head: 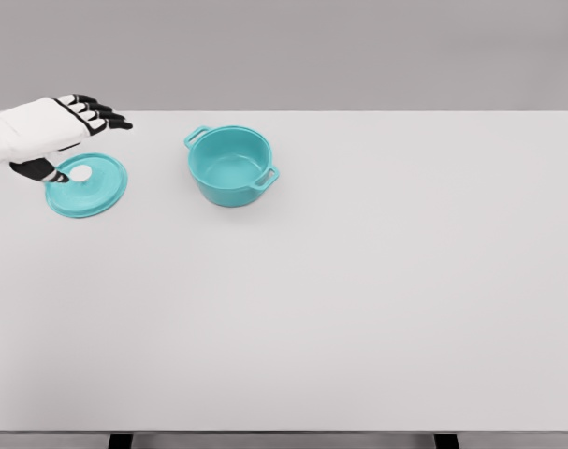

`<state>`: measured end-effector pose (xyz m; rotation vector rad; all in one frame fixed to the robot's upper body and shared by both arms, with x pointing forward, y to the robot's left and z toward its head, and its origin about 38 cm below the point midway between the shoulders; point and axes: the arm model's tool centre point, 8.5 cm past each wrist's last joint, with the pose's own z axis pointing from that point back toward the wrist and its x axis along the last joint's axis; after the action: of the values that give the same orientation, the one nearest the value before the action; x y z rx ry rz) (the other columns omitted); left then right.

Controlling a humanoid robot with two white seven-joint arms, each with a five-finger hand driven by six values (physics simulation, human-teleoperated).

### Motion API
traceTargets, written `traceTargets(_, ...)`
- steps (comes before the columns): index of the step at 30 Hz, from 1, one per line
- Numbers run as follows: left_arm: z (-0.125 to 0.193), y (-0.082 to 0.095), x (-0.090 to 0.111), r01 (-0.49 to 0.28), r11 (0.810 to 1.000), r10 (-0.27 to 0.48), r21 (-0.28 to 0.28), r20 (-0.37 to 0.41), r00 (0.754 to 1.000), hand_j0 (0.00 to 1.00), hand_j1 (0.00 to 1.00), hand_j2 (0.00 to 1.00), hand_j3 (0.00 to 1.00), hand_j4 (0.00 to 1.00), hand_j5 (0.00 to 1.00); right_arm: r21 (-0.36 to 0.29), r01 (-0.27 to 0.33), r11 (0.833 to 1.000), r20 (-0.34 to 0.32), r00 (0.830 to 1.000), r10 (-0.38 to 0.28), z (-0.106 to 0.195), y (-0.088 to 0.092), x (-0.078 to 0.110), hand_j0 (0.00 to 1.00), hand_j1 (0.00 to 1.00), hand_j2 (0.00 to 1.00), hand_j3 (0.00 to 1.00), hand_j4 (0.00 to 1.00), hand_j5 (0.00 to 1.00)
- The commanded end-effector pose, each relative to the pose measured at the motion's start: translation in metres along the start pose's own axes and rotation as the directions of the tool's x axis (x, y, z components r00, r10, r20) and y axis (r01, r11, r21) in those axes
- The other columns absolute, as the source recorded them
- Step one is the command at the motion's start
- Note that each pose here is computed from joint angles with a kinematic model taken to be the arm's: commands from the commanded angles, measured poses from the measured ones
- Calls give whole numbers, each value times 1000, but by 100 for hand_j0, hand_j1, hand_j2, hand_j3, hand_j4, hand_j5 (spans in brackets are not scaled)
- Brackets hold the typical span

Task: Cover the pot with left arm

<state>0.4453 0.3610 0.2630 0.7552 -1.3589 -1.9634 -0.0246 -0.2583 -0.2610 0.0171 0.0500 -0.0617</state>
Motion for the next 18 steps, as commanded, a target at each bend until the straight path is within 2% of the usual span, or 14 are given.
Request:
traceTargets(1, -3, -21, -8, -46, 998, 46, -52, -13, 999, 100, 100, 100, 100, 100, 100, 0, 0, 1000, -1, 1000, 0, 0, 0, 0, 100, 100, 100, 100, 100, 100)
traceTargets(7, -11, -28, -20, -74, 994, 71, -84, -38, 997, 97, 97, 97, 97, 97, 97, 0, 0, 1000, -1, 1000, 0, 0, 0, 0, 100, 100, 100, 100, 100, 100)
traceTargets(14, -21, -36, -28, -68, 990, 58, -121, -80, 995, 93, 93, 93, 93, 93, 93, 0, 0, 1000, 1, 1000, 0, 0, 0, 0, 100, 100, 100, 100, 100, 100)
traceTargets(18, -25, -39, -26, -76, 990, 67, -122, -74, 995, 85, 85, 85, 85, 85, 85, 0, 0, 1000, 1, 1000, 0, 0, 0, 0, 100, 100, 100, 100, 100, 100)
